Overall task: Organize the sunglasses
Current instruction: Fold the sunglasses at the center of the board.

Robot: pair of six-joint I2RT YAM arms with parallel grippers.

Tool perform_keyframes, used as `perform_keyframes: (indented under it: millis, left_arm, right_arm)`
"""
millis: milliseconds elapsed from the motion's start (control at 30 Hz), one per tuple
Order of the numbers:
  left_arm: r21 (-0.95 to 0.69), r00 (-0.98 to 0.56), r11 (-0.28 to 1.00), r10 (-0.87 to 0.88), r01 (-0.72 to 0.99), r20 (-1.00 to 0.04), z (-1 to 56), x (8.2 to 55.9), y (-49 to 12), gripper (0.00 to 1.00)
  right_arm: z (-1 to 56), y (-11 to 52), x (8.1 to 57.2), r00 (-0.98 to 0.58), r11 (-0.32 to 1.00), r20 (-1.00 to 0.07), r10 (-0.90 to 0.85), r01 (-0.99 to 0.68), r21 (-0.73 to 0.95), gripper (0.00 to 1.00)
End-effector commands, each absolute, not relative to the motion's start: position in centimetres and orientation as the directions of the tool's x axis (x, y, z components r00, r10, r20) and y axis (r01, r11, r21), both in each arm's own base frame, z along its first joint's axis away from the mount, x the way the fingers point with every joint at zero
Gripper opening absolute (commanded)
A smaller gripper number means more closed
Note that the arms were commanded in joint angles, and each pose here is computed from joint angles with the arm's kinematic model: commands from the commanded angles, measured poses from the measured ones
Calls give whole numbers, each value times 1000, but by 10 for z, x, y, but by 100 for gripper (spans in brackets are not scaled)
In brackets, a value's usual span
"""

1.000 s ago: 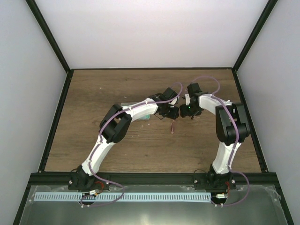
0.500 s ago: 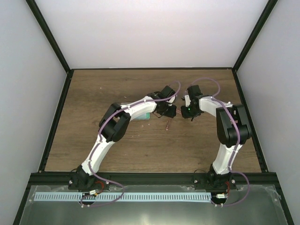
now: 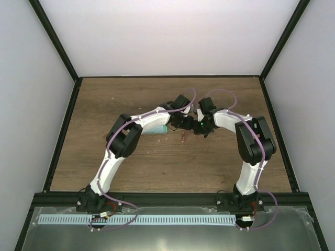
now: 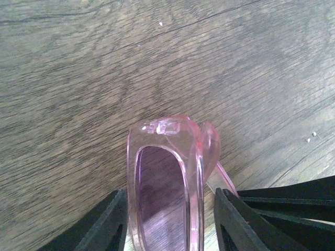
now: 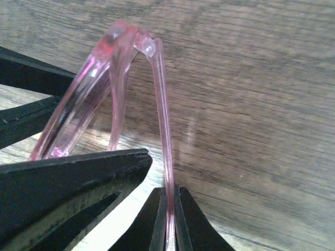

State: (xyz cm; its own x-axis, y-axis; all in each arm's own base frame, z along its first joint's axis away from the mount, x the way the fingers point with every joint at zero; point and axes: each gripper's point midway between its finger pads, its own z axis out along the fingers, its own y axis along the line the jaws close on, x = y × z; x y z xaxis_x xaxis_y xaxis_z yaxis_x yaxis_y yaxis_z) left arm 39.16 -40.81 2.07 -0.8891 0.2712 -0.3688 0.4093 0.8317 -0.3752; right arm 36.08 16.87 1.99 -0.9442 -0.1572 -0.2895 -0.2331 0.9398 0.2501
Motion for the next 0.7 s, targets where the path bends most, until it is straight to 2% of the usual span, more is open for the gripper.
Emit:
perform_keyframes:
  millis: [0,100,200,300,467,567,667]
  left_arm:
    - [-220,-950,925,309,309,-35,-79,325,-343,49]
    - [-214,-951,927,307,309,-46,-74,324,-340,56]
    - [-200,-950,929,303,312,-75,-63,328,-337,67]
    - [-183,-947,931,299,317,-120,-47,335,-337,77]
    - [-166,-944,937,277,307,-181,-24,346,-335,81]
    - [-97,-938,960,232,264,-258,-4,361,-321,82]
    - [-106,-933,971,173,215,-314,21,377,-312,83]
  right_arm:
    - [-7,180,332,-973,943,-169,-154,-196,268,5]
    - [3,174,336,-969,954,-201,-145,-191,232,11]
    - [21,173,340,-958,953,-249,-139,-197,228,21]
    - [41,168,347,-946,960,-296,-131,-195,200,24]
    - [75,166,357,-921,965,-379,-94,-178,194,27]
    - [94,165,362,-897,966,-440,-39,-147,215,28]
    - [113,160,368,-861,969,-509,17,-111,219,29]
